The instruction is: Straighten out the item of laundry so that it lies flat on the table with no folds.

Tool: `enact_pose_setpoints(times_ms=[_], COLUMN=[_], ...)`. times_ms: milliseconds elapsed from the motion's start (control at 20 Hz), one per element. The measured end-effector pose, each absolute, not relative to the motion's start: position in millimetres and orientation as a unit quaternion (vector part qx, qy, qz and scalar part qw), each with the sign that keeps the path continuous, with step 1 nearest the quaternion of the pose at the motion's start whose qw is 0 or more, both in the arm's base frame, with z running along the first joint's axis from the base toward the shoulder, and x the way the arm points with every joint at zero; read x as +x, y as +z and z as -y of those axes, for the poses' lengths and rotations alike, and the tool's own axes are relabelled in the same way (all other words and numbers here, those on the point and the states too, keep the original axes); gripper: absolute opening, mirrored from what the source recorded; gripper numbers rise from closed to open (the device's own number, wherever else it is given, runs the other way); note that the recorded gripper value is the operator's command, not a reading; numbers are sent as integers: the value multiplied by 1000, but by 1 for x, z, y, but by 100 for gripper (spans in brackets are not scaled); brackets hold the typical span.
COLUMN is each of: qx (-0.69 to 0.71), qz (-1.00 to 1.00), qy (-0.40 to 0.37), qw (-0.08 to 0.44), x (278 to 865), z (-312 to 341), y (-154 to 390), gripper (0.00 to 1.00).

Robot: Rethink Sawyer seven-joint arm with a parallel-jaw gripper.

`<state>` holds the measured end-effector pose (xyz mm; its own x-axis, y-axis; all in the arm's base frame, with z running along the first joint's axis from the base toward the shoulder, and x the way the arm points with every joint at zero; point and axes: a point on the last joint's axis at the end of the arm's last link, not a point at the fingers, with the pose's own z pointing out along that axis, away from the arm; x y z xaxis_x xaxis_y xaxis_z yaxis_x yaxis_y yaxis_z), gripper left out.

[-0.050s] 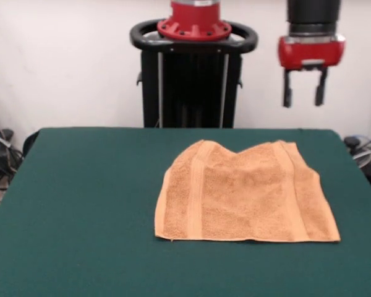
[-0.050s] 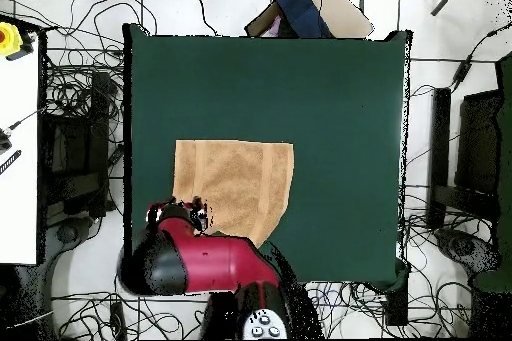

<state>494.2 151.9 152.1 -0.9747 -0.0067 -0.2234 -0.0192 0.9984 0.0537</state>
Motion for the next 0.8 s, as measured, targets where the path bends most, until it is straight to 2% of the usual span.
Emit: enact_pose_setpoints(times_ms=[450, 800], qx=[72, 72], qz=[-991, -990], qy=[4, -14], qw=[109, 125], x=[530, 545], z=[-54, -17], y=[180, 163], gripper=[100, 100])
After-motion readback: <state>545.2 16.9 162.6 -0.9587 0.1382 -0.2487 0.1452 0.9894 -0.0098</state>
